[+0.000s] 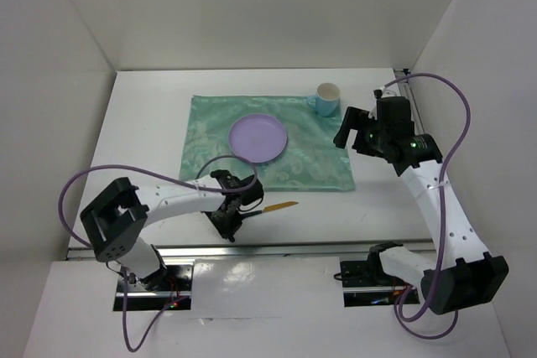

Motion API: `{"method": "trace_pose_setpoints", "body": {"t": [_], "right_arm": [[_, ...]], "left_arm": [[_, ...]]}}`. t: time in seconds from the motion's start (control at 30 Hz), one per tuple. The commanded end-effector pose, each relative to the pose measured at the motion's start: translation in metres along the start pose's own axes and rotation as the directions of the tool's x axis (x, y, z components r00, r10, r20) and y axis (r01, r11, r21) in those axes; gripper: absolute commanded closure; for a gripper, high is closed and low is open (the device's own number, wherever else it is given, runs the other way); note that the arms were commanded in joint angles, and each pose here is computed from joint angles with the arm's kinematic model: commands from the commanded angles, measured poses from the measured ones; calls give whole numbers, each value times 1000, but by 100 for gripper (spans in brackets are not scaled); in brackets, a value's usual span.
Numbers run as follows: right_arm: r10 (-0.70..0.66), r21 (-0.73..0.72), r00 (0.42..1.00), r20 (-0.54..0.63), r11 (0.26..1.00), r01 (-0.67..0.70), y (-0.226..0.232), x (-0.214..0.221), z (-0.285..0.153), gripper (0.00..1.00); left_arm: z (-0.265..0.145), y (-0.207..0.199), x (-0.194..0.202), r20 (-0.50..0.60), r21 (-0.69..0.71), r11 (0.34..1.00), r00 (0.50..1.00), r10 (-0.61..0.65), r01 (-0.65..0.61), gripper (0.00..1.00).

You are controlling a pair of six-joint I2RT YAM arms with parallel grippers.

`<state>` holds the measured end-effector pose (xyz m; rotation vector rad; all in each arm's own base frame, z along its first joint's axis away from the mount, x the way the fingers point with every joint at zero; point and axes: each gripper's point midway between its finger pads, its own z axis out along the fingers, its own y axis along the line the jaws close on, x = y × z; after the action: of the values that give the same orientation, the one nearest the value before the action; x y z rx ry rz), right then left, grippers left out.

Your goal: Set the dinner table for one person

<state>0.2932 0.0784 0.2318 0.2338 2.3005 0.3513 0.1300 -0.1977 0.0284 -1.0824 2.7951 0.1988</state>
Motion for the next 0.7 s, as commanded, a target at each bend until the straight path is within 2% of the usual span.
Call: {"method": "trace_pose_setpoints", "body": {"t": [0.0, 0.1, 0.13, 0.17, 0.2, 0.23, 0.27, 0.33, 0.37, 0.4, 0.43, 0.47, 0.5, 0.53, 0.6, 0.67], "right_arm": [[-13, -9, 1000, 20, 1000, 13, 2, -4, 2, 0], [-13, -14, 1000, 7, 1000, 13, 3, -3, 7, 0], [-4, -14, 1000, 6, 1000, 4, 4, -3, 7, 0], [-3, -10, 1000, -2, 1000, 3, 3, -2, 10, 0], [-4, -23, 1000, 4, 1000, 4, 6, -4, 10, 0], [7, -19, 1000, -4, 1000, -7, 5, 0, 12, 0], [7, -23, 1000, 5, 1000, -7, 6, -3, 12, 0], [7, -37, 1000, -1, 999, -7, 8, -2, 12, 0], [7, -37, 1000, -1, 999, -7, 8, -2, 12, 0], [8, -15, 1000, -14, 1000, -8, 3, 3, 14, 0], [8, -3, 1000, -19, 1000, -8, 0, 6, 15, 0], [8, -3, 1000, -19, 1000, -8, 0, 6, 15, 0], [9, 11, 1000, -23, 1000, -8, -3, 7, 15, 0], [10, 19, 999, -43, 1000, -9, -5, 12, 20, 0], [17, 29, 999, -48, 999, -15, -8, 12, 22, 0], [18, 29, 997, -70, 999, -16, -8, 17, 24, 0]], "left_arm": [[-48, 32, -24, 115, -45, 999, 993, -1, 6, 100], [-71, 38, -40, 174, -51, 998, 983, 53, -45, 100], [-77, 34, -44, 193, -36, 994, 975, 105, -100, 100], [-87, 6, -52, 218, 60, 958, 940, 262, -281, 100], [-85, -11, -67, 213, 92, 937, 925, 313, -338, 100], [-76, -17, -76, 187, 49, 901, 890, 415, -431, 100], [-83, -29, -99, 193, 51, 903, 891, 411, -427, 100], [-83, -46, -125, 242, -10, 881, 854, 460, -472, 100], [-84, -52, -141, 271, -71, 842, 802, 533, -535, 100], [-82, -72, -157, 280, -104, 833, 787, 549, -544, 100], [-81, -75, -166, 268, -147, 813, 769, 581, -563, 100], [-80, -80, -176, 259, -182, 777, 733, 629, -603, 100], [-85, -92, -191, 282, -178, 777, 725, 628, -604, 100], [-73, -96, -196, 250, -207, 752, 709, 659, -626, 100], [-63, -113, -212, 236, -144, 709, 672, 702, -691, 100], [-43, -115, -227, 209, -150, 717, 687, 696, -681, 100]]}}
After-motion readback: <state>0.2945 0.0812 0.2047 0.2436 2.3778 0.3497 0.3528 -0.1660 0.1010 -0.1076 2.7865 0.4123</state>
